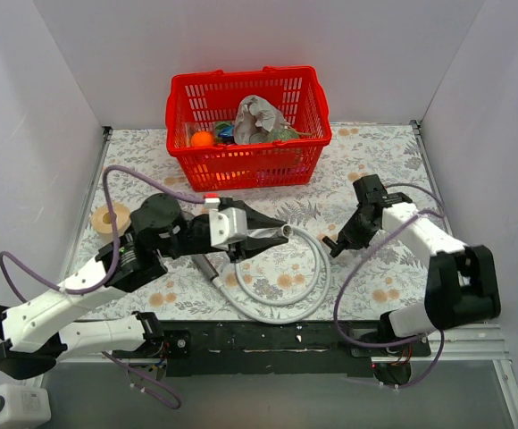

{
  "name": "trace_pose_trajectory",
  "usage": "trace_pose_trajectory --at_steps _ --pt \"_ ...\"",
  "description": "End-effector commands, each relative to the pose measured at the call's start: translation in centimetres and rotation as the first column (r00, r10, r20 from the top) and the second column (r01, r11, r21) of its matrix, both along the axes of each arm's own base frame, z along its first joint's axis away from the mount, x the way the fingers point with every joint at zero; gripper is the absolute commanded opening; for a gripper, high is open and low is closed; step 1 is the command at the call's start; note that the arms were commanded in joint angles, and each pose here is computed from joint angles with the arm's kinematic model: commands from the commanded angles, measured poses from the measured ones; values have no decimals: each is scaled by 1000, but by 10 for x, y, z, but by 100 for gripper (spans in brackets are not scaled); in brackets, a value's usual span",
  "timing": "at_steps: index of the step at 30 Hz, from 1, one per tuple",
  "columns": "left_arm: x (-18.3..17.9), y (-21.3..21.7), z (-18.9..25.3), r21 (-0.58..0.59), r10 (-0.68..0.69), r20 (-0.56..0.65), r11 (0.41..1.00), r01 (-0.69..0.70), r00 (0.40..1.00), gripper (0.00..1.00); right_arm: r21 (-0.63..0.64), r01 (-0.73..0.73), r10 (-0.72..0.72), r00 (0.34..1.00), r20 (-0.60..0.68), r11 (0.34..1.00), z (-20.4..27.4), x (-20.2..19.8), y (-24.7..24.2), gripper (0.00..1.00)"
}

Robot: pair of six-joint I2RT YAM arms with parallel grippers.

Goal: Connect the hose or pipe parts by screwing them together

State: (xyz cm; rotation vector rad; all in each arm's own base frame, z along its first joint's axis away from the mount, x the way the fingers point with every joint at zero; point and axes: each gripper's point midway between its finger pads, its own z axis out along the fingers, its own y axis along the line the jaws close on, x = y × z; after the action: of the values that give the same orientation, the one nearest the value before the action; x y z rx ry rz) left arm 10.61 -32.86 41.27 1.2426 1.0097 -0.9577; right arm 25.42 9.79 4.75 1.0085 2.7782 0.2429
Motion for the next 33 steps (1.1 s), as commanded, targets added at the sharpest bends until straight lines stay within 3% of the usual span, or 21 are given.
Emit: trace_pose_trajectory --at_steps 1,6,12,17,22,24,30,33 --pt "-21 29 54 -133 -19 -37 991 13 999 1 -141 -46 85 954 287 989 57 12 -11 1" --pt "-8 31 52 -172 52 -213 981 -90 976 8 -157 -119 190 784 591 980 132 18 7 1" --pt "4 20 39 -194 73 -336 970 -145 939 7 -253 -295 378 539 753 922 211 10 48 1" --pt "-6 20 33 -233 21 -181 970 -64 983 0 -342 -421 490 320 811 840 269 0 78 1" --pt "8 24 11 -244 64 -249 961 -127 966 0 -417 -506 527 90 845 755 348 -11 100 1" --pt "9 27 11 -273 48 -294 953 -131 955 0 -457 -551 562 27 827 698 362 -15 111 1" --pt "11 30 17 -361 0 -276 927 -103 961 0 -532 -607 502 -240 831 591 443 -46 129 1" --pt "20 39 27 -451 29 -302 876 -169 953 0 -564 -645 448 -358 819 516 471 -67 139 1"
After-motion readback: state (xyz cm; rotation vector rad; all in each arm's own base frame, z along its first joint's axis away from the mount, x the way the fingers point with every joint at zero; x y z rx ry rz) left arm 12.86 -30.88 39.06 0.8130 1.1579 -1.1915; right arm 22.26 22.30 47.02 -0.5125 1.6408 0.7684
